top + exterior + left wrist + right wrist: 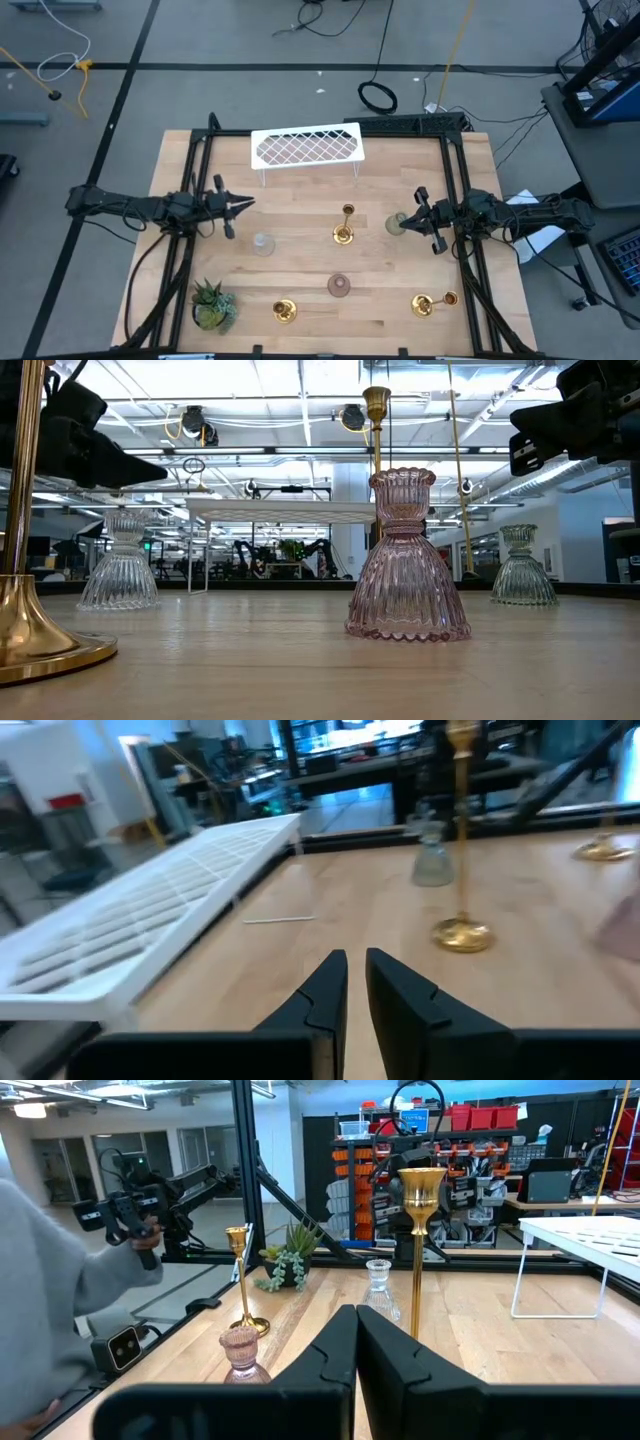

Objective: Pick & Place candle stick holders
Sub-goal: Put the top golden candle holder on the shelf

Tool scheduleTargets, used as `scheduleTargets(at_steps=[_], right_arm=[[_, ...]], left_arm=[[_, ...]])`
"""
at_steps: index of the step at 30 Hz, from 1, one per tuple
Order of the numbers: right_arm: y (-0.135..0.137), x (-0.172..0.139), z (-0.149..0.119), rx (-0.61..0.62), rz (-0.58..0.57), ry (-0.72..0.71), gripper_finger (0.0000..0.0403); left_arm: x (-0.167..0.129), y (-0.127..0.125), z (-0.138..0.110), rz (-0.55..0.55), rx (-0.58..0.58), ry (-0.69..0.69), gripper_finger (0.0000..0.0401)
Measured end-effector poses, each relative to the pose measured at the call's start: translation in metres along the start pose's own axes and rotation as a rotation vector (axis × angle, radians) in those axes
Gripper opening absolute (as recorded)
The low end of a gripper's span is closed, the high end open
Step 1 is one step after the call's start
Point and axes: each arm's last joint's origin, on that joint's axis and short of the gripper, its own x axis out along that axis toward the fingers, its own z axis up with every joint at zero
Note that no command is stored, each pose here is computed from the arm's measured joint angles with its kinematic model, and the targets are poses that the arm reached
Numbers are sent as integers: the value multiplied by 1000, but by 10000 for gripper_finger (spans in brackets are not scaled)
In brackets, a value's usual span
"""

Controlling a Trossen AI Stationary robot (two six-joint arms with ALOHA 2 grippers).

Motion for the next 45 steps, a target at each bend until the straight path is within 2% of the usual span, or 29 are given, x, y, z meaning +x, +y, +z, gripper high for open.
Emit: scheduleTargets(at_steps=[4, 6, 15, 25, 31, 41, 45], right_arm=[[0, 0, 0, 0, 0, 0, 0], [0, 0, 0, 0, 0, 0, 0], [0, 0, 0, 0, 0, 0, 0], [0, 0, 0, -11, -3, 0, 0], [0, 0, 0, -2, -1, 0, 0], [0, 0, 0, -3, -5, -4, 0], [-2, 0, 7, -59, -71, -69, 0]], left_arm=[[0, 3, 0, 120, -46, 15, 49], [0, 4, -1, 146, -52, 18, 49], [0, 2, -1, 68, -74, 11, 61], [0, 1, 0, 46, -62, 8, 146], [0, 1, 0, 25, -74, 2, 183], [0, 1, 0, 25, -45, 2, 189], [0, 1, 0, 25, -62, 1, 189]])
